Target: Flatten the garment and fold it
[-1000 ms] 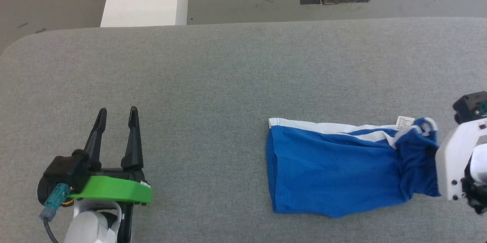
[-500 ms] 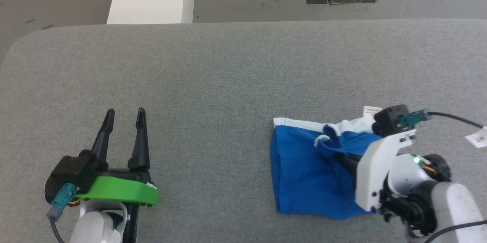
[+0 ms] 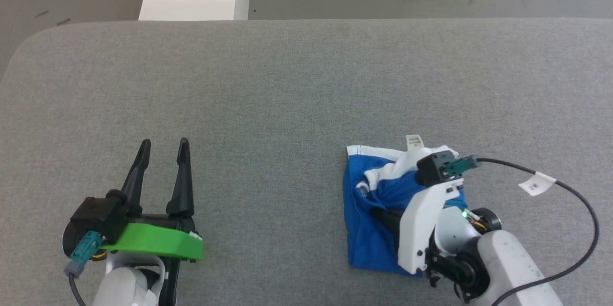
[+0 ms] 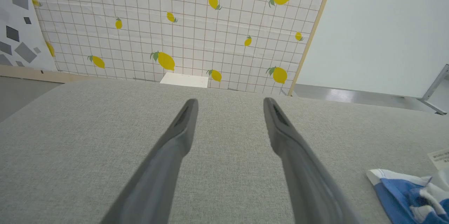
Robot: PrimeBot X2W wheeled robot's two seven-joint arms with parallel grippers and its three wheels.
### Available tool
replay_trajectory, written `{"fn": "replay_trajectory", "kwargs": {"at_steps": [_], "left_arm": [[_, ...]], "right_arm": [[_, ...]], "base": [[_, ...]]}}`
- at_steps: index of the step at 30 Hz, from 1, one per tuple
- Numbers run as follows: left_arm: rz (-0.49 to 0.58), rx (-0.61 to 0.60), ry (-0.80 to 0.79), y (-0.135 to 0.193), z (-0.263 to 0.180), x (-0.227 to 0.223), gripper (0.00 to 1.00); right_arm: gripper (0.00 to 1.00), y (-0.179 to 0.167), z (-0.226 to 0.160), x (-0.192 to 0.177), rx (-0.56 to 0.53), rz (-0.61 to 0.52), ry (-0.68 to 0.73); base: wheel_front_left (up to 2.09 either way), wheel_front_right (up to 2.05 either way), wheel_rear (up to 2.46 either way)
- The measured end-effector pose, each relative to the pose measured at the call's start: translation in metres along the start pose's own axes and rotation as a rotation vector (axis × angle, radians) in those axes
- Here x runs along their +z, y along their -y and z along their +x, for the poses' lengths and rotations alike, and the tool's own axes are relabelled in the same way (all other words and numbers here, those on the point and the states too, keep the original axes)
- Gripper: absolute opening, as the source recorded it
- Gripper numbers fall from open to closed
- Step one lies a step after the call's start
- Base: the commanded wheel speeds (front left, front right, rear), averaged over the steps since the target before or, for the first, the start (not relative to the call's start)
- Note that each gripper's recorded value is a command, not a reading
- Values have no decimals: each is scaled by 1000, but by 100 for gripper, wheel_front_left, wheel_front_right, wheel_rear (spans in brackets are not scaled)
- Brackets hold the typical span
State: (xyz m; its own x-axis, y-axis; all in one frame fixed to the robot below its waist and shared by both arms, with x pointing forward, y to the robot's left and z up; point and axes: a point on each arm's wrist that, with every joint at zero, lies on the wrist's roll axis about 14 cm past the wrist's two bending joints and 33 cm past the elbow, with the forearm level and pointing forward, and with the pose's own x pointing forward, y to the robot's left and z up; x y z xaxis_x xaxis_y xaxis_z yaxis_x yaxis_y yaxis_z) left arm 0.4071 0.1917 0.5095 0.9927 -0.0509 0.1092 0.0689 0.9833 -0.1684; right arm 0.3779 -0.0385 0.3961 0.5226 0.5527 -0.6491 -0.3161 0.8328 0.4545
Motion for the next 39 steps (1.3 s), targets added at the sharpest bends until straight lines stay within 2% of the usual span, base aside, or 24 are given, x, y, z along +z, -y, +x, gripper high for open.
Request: {"fn": "replay_trajectory", "kwargs": {"at_steps": [2,3,4,5,10,17,22,25,28,31,34,39], "left_arm": [[-2,0,-2,0,0,-1,100],[-3,0,-2,0,0,-1,100],[-3,0,-2,0,0,-1,100],[-3,-1,-2,1,0,-1,100],[-6,-12,1,4,2,0,100],[-13,-44,11,15,6,2,100],[-19,-67,13,22,10,2,100],[-20,-75,11,25,11,1,100],[-22,-84,6,28,13,-1,100],[-23,-88,0,29,13,-4,100],[-23,-89,-6,29,13,-6,100],[-25,-81,-15,26,12,-9,100]], "right_arm": [[0,0,4,-4,-5,-11,-9],[7,1,6,-3,-7,-16,-5],[49,0,7,-2,-6,-23,1],[100,-2,7,-1,-4,-36,5],[100,-23,4,16,16,-159,44],[100,-45,-25,52,2,-311,129],[100,-36,-58,80,-59,-332,235],[100,-9,-83,95,-161,-299,313],[100,28,-95,87,-294,-271,279],[100,53,-97,70,-372,-235,219],[100,68,-89,49,-408,-209,145],[100,76,-67,20,-403,-180,41]], "base": [[0,0,0],[0,0,0],[0,0,0],[0,0,0],[0,0,0],[0,0,0],[0,0,0],[0,0,0],[0,0,0],[0,0,0],[0,0,0],[0,0,0]]}}
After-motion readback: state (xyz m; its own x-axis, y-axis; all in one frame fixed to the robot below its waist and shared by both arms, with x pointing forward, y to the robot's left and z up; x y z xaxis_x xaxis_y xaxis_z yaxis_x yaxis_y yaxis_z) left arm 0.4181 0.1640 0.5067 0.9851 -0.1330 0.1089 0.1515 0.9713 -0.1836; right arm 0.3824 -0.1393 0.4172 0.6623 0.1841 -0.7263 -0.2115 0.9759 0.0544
